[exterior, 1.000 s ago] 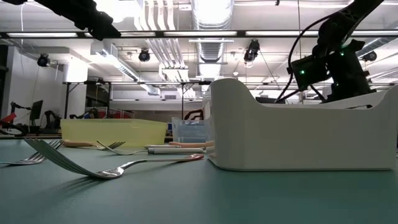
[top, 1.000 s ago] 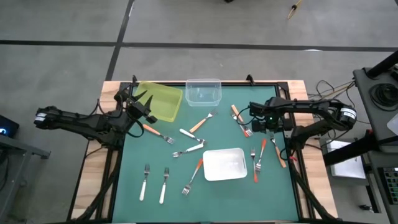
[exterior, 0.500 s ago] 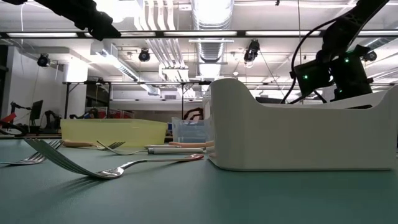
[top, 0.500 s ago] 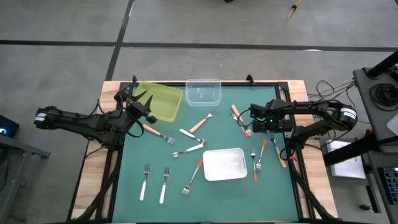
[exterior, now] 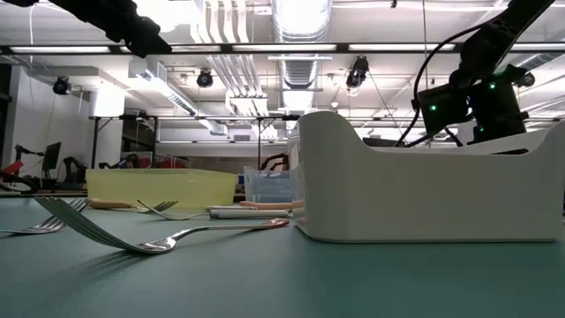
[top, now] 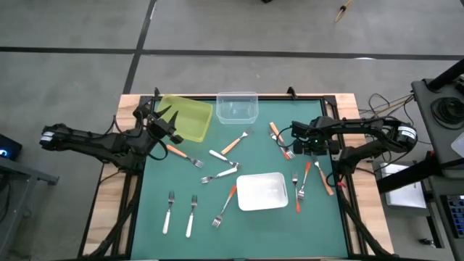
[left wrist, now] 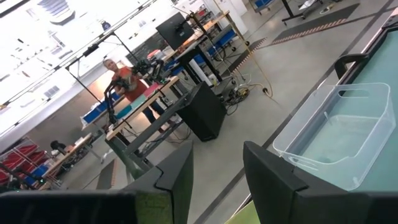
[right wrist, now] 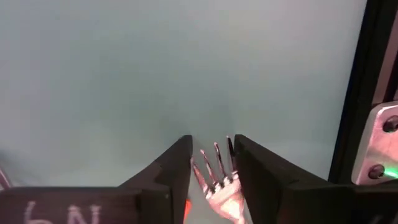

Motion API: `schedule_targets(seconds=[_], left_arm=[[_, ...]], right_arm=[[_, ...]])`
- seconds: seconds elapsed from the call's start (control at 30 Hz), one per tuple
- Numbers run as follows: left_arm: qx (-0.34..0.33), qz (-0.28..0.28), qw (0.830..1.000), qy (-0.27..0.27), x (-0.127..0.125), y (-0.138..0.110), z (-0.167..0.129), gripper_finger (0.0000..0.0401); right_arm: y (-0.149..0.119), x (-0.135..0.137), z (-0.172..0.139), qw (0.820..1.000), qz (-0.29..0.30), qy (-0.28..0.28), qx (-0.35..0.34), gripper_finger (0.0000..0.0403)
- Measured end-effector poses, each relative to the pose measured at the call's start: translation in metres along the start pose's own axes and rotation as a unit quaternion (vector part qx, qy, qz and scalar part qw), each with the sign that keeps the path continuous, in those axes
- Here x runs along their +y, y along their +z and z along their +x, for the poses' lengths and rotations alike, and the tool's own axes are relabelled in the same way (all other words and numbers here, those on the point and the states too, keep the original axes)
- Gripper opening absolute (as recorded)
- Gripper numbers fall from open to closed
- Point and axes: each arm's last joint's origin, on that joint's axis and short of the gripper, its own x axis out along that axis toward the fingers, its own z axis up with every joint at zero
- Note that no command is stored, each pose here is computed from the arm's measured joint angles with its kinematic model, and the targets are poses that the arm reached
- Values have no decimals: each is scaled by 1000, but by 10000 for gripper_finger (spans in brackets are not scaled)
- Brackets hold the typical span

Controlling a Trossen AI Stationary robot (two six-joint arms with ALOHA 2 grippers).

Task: Sort silverware by color (type)
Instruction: Put the light orange into the yellow bin

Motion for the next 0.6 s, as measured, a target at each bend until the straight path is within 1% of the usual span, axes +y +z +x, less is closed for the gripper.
schedule_targets(seconds=[0.27, 0.6], left_arm=[[0, 0, 1000, 0, 0, 0, 0, 123], [0, 3, 1000, 0, 0, 0, 0, 123]], right_arm=[[1, 2, 0, 1000, 4, 13, -4, 66], [5, 7, -3, 999, 6, 24, -40, 58]])
